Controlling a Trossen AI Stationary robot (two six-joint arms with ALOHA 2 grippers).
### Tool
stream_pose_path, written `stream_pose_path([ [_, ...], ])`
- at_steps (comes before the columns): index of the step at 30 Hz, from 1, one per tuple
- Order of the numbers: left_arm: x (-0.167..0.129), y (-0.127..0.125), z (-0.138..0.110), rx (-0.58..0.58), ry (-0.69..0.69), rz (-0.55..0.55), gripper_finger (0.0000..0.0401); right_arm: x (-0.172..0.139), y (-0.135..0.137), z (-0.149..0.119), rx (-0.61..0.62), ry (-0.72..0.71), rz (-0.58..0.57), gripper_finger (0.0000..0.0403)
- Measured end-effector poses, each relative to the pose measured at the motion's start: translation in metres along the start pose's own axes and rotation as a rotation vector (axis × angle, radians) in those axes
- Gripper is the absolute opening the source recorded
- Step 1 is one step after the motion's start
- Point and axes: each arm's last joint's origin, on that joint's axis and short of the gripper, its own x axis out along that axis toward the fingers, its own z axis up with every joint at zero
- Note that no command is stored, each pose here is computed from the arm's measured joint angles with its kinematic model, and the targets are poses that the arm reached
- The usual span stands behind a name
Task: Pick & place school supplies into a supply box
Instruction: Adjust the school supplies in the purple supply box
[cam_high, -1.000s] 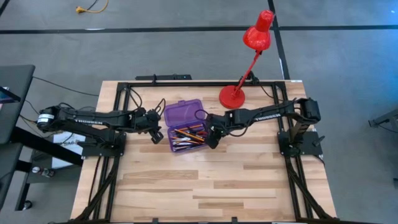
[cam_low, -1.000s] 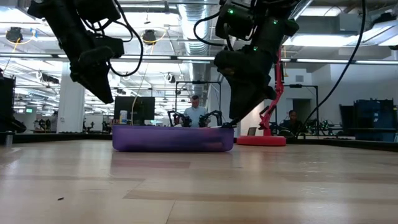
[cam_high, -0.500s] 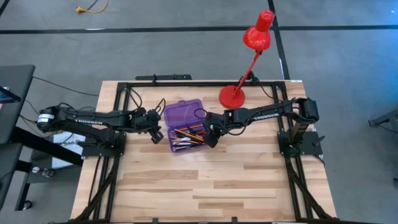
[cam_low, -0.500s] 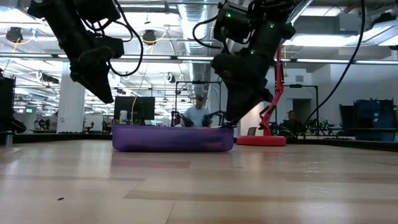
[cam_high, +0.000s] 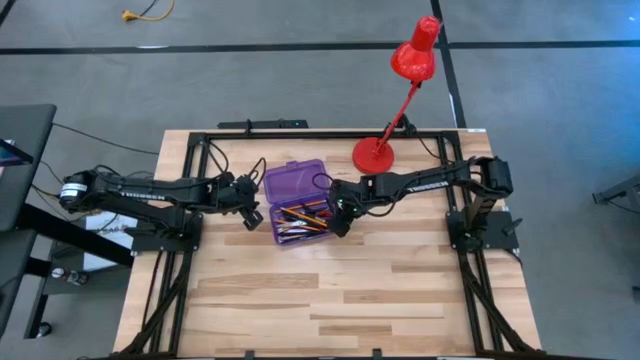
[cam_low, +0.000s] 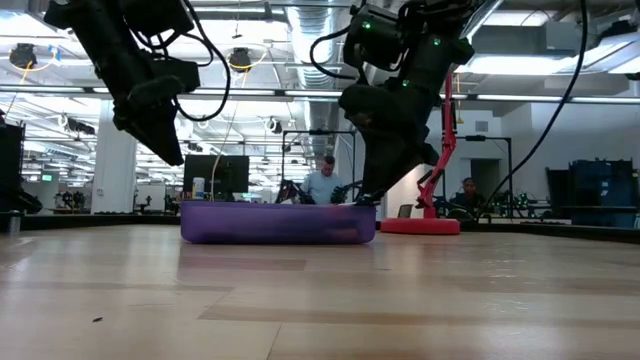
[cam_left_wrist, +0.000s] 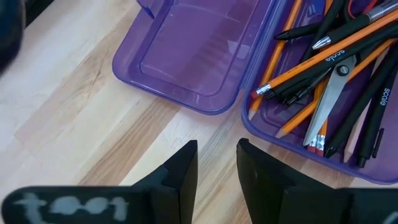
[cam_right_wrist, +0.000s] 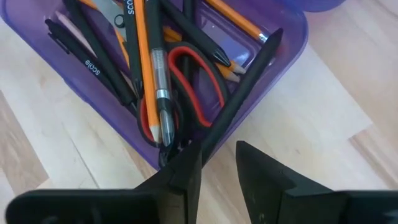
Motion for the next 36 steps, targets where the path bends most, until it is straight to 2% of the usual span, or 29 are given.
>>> stream_pose_path([
  [7, 0.0, 0.0, 0.0, 0.0, 0.0, 0.0, 0.01, 0.0, 0.0002, 0.0008, -0.003, 0.005, 0.025, 0.0139],
  [14, 0.0, 0.0, -0.0001, 0.0, 0.001, 0.0, 0.01, 0.0, -0.0038, -0.0032, 0.0, 0.047, -0.013, 0.0175],
  [21, 0.0, 0.0002, 0.0, 0.008, -0.001, 0.005, 0.01, 0.0001, -0.0004, 0.0008, -0.009, 0.016, 0.041, 0.0168],
  [31, 0.0001, 0.0006, 0.0001, 0.015, -0.009, 0.019, 0.01, 0.0001, -0.0021, -0.0024, -0.054, 0.051, 0.029, 0.0147],
  [36, 0.0001, 0.0007, 0.0002, 0.015, -0.01, 0.022, 0.01, 0.0002, -0.0002, -0.0026, -0.07, 0.062, 0.068, 0.0138],
])
